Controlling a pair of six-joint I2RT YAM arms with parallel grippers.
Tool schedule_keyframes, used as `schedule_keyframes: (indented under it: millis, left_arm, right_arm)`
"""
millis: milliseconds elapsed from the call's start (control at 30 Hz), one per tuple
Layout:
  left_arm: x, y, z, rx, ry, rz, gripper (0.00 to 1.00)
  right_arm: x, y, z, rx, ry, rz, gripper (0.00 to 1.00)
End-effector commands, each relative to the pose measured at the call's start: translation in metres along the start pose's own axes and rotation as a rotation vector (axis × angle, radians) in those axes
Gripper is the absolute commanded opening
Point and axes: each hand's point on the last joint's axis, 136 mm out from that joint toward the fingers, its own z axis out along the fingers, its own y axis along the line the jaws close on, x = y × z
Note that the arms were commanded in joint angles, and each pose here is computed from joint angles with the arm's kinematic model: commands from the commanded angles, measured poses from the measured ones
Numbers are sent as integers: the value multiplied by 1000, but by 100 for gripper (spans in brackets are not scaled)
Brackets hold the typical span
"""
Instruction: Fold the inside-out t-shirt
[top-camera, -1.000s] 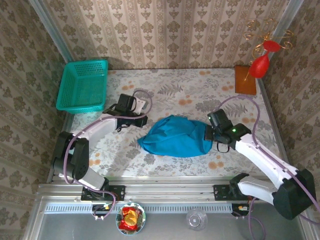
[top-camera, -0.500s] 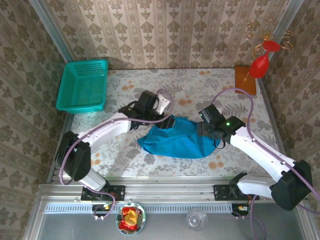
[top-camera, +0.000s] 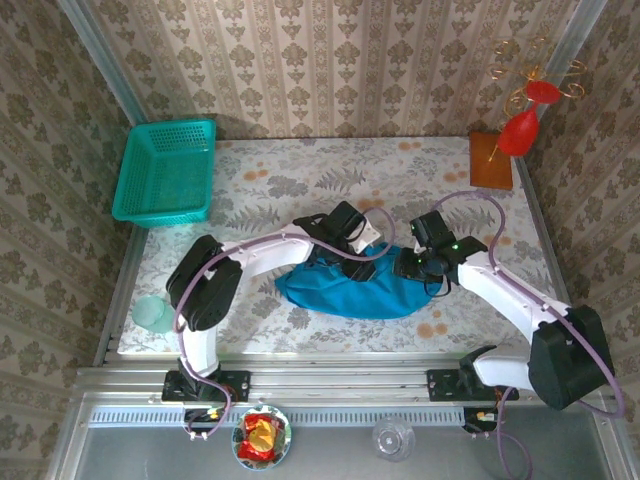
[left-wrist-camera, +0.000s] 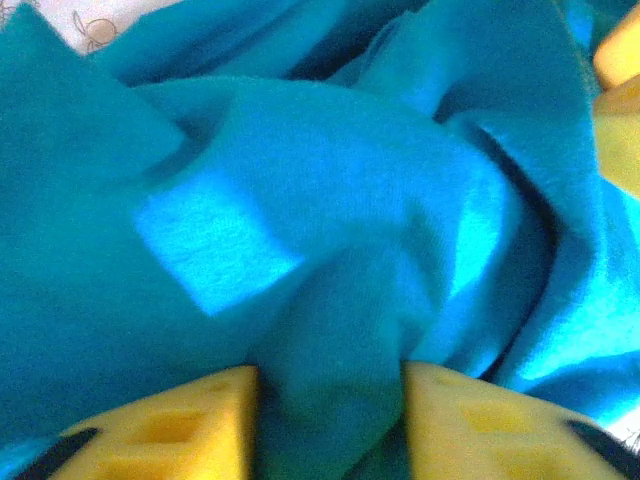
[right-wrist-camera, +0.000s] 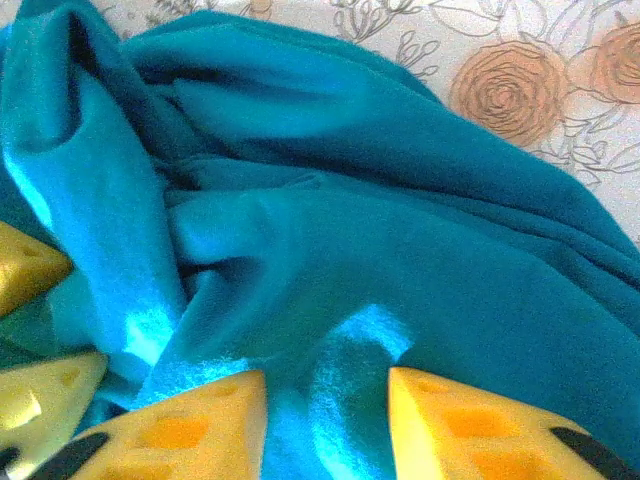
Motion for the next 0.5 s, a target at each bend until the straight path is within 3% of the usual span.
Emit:
schedule_keyframes:
  millis: [0,33,167,467]
  left_arm:
    - [-11,11,-22,-51,-41,8,22]
    - [-13,16,-28,-60,-60,-1,17]
    - [-28,35,-61,-70,-163,-46,6]
    - [-63,60,-152,36,-417,-122,0]
  right_arm:
    - [-5,7,-2,-41,-15,13,10]
    - [-7,6,-5,-34,-26,12,1]
    - [-21,6,-20,-17,-90,4,0]
    - [-40,22,-34,-50,-121,-25,0]
